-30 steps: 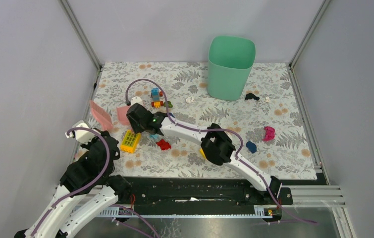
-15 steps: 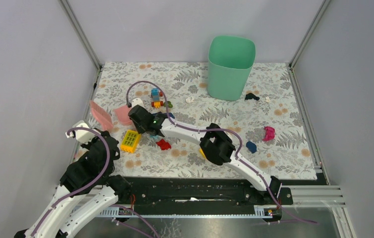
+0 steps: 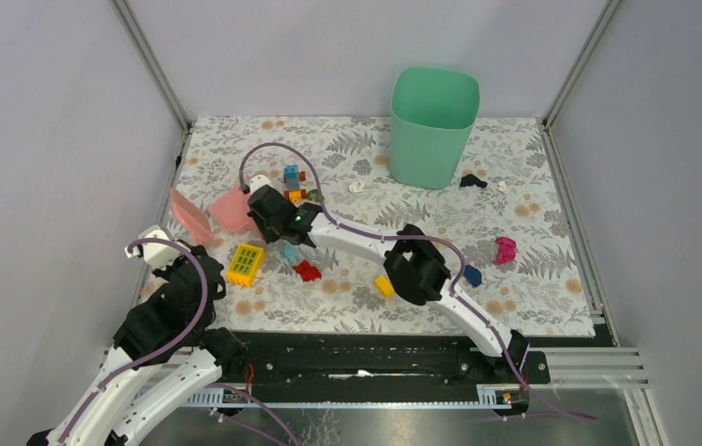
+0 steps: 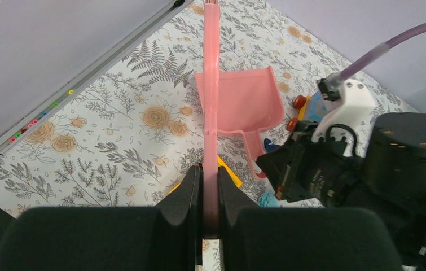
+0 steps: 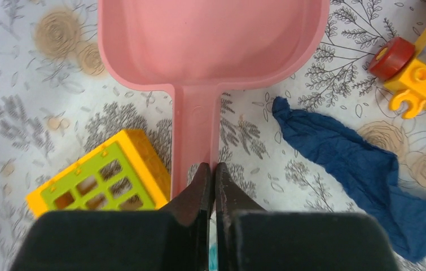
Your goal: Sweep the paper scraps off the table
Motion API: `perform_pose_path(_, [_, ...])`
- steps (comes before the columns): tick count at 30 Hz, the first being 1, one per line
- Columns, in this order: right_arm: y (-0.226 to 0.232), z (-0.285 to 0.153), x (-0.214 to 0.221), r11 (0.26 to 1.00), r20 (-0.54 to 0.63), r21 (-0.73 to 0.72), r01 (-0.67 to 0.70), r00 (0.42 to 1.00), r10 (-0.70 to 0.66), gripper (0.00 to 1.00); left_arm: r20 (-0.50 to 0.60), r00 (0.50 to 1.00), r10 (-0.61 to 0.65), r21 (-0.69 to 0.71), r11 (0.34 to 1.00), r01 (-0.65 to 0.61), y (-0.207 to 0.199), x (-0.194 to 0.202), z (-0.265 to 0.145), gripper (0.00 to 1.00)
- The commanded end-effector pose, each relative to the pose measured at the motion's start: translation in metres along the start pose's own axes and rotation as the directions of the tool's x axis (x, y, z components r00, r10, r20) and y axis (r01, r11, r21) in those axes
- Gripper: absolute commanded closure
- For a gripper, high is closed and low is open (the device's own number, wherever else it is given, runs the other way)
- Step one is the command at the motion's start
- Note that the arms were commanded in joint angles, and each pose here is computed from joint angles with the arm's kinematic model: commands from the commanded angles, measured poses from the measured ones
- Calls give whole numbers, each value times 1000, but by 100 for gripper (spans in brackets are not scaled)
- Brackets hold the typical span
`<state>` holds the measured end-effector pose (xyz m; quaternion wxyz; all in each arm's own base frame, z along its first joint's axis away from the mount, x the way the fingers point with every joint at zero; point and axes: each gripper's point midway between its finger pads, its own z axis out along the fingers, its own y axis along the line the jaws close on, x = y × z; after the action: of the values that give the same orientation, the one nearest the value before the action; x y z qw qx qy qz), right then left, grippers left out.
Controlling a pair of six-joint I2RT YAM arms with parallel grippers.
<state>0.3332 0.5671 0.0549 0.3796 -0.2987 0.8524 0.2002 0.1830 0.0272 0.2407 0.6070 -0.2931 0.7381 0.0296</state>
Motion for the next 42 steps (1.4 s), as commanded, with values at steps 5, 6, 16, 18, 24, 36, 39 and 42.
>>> perform_pose_path(5, [5, -110, -69, 974, 118, -164, 154, 984, -136, 100, 23, 999, -42, 18, 999, 42, -5, -7, 0, 100])
perform_pose_path(6, [2, -118, -63, 969, 107, -166, 184, 980, -168, 100, 24, 999, -43, 19, 999, 43, -5, -8, 0, 100])
perform_pose_path(16, [-81, -218, 42, 955, -220, -185, 233, 937, -271, 100, 23, 999, -47, 38, 998, 46, -8, -8, -1, 100])
perform_pose_path(18, [-102, -240, 68, 954, -291, -190, 233, 915, -281, 100, 17, 999, -37, 40, 999, 37, -10, -6, 0, 100])
perform_pose_path(24, [-163, -290, 111, 967, -387, -164, 197, 888, -247, 100, -11, 1000, 15, 84, 996, -14, -24, 2, 3, 100])
perform_pose_path(36, [-217, -291, 142, 976, -433, -167, 142, 878, -202, 100, -64, 992, 106, 148, 984, -96, -44, 18, 7, 100])
perform_pose_path(39, [-218, -282, 146, 964, -433, -228, 138, 873, -227, 100, -75, 989, 124, 176, 978, -110, -51, 22, 7, 100])
perform_pose_path(42, [-218, -277, 149, 953, -422, -255, 163, 868, -261, 96, -86, 986, 140, 181, 976, -123, -54, 25, 8, 100])
